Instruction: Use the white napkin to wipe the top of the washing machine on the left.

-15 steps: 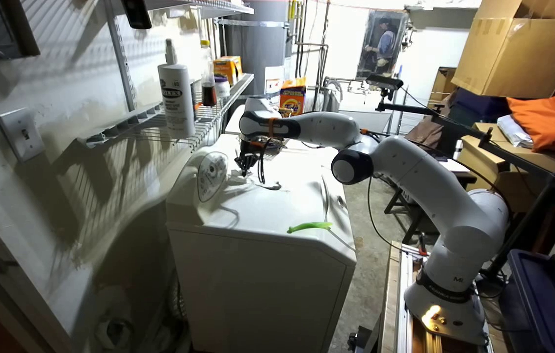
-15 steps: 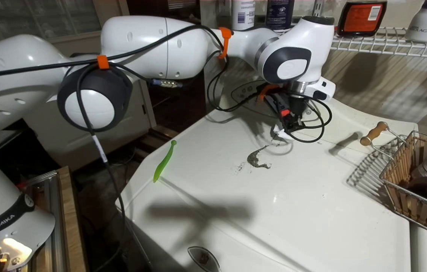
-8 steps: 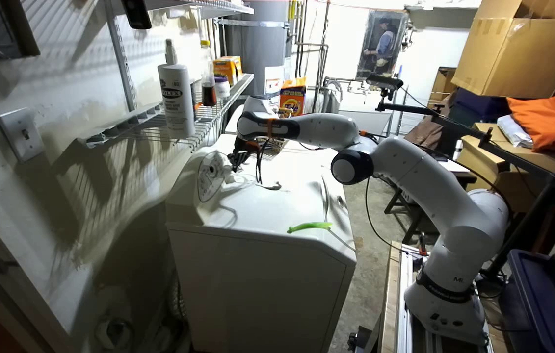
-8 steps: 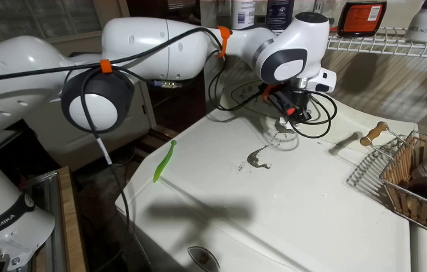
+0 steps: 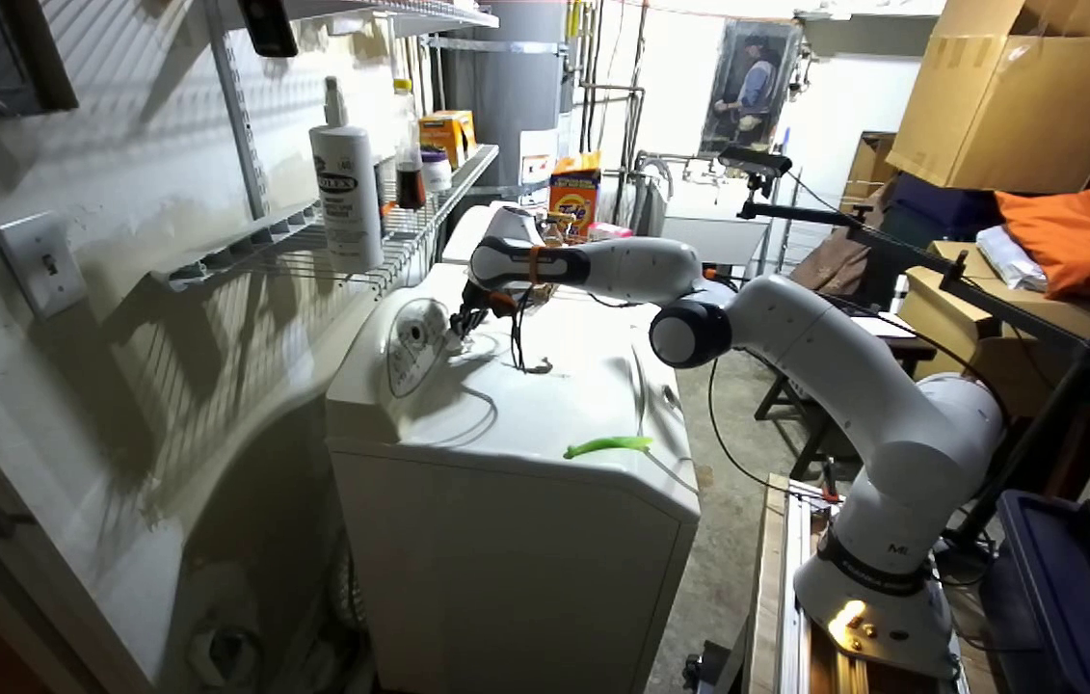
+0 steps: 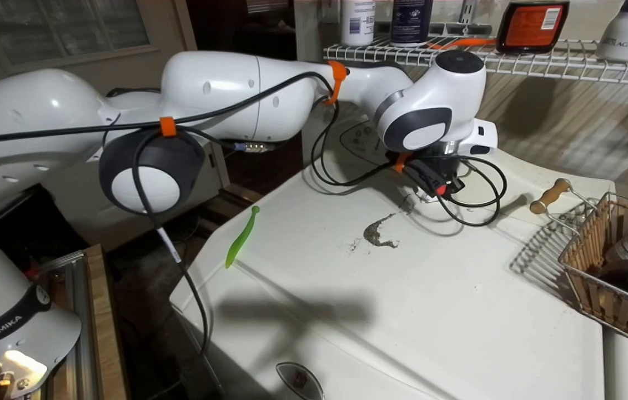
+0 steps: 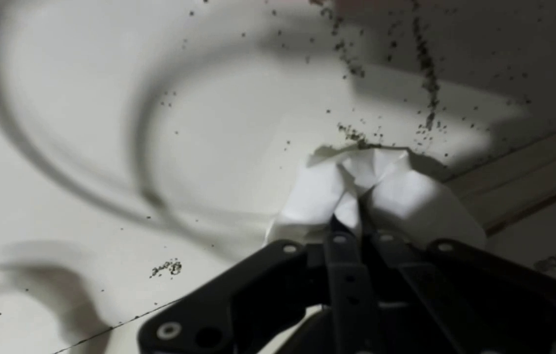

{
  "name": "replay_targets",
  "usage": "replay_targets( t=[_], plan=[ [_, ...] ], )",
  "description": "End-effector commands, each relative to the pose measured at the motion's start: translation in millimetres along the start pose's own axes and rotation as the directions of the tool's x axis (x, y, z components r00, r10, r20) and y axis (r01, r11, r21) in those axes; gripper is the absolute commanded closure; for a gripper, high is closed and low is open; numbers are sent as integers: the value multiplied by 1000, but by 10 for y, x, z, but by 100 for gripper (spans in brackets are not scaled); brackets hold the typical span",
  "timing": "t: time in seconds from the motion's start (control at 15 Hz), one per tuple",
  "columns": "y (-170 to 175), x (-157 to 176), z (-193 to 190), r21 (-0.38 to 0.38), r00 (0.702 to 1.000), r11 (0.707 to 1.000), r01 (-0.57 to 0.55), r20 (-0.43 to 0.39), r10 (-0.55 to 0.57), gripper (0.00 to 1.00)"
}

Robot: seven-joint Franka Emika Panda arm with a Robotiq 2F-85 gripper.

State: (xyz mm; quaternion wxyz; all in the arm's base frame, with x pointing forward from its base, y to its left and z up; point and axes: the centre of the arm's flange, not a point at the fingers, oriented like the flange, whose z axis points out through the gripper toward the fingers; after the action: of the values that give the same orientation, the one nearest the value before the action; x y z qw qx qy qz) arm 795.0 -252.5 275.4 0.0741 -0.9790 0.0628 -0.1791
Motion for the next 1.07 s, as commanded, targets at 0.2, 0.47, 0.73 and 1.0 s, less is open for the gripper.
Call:
replay_targets(
  t=[0.2,0.47,0.73,1.0],
  plan=[
    [141,-166,149,29,997,1000,3,77,-5,99],
    [188,-266,85,-29,982,998,-57,181,61,99],
    [258,-386,44,-41,952,991,-125,277,131,99],
    [275,-528,48,-50,911,984,-169,373,176,99]
  ],
)
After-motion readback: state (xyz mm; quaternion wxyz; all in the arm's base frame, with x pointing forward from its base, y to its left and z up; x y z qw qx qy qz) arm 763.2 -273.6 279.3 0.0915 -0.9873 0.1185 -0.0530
